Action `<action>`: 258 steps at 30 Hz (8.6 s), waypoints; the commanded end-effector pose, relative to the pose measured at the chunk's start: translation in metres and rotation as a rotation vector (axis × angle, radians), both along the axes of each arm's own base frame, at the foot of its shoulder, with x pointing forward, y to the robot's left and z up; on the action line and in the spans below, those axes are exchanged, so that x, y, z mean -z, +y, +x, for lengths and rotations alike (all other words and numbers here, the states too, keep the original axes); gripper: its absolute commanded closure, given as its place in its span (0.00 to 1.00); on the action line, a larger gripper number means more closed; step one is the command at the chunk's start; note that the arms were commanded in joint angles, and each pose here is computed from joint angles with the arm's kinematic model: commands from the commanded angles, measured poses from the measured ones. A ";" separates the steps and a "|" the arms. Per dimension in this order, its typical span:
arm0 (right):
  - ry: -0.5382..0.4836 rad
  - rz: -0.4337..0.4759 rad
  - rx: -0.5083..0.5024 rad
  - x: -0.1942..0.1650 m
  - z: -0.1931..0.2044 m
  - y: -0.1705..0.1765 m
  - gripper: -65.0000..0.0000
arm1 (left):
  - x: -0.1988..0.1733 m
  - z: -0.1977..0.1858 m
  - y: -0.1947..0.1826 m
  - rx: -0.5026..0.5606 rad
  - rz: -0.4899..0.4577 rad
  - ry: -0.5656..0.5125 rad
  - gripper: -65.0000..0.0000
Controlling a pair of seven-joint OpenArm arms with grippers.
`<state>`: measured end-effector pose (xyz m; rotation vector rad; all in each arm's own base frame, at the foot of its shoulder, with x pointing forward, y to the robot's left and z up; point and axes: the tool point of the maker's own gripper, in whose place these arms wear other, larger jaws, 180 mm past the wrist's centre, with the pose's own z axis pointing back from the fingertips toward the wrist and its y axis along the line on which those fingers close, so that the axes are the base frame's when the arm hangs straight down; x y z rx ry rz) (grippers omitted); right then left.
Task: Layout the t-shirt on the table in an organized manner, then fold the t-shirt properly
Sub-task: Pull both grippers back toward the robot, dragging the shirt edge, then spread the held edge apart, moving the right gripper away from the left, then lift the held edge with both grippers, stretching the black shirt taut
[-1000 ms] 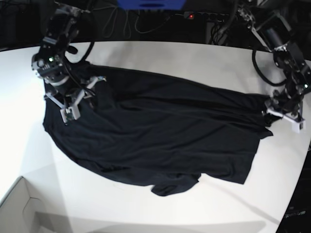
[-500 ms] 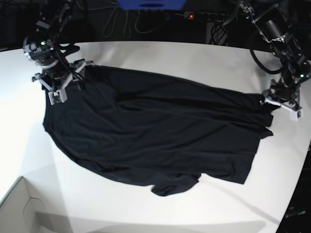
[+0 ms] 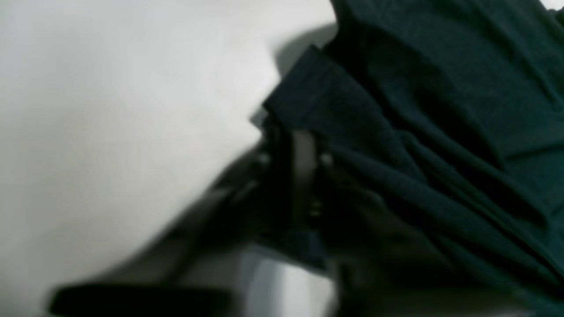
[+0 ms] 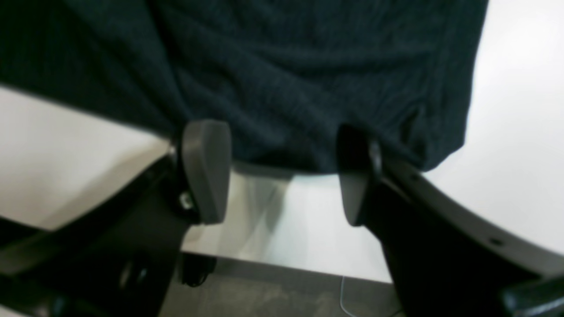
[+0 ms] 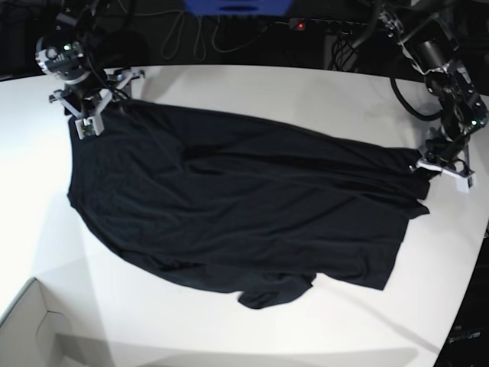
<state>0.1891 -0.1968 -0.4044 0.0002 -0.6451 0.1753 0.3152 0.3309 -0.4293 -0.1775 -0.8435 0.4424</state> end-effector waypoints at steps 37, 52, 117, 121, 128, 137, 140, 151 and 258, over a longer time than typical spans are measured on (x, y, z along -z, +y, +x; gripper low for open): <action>-0.067 -0.016 -0.099 -0.012 0.032 0.007 1.00 | -0.015 0.005 0.020 0.004 0.052 0.008 1.00; -0.146 -0.046 -0.235 -0.033 0.072 0.029 1.00 | -0.016 0.006 0.020 0.004 0.053 0.008 1.00; -0.036 -0.086 -0.124 -0.006 0.041 -0.025 0.54 | -0.026 0.012 0.030 -0.001 0.072 -0.009 1.00; -0.034 -0.079 -0.114 -0.003 0.048 -0.029 0.55 | -0.025 0.012 0.030 -0.001 0.070 -0.006 1.00; -0.027 -0.098 -0.124 -0.003 0.048 -0.036 0.90 | -0.025 0.012 0.030 -0.001 0.070 -0.008 1.00; -0.050 -0.134 -0.128 -0.013 0.057 -0.047 1.00 | -0.027 0.013 0.032 -0.004 0.075 -0.017 1.00; -0.056 -0.148 -0.132 -0.016 0.062 -0.052 1.00 | -0.031 0.016 0.035 -0.017 0.088 -0.052 1.00; -0.057 -0.164 -0.137 -0.019 0.065 -0.056 0.97 | -0.030 0.015 0.033 -0.017 0.086 -0.053 1.00; 0.151 -0.175 -0.012 0.013 -0.048 -0.086 0.69 | -0.032 -0.131 0.040 -0.071 0.119 0.003 0.66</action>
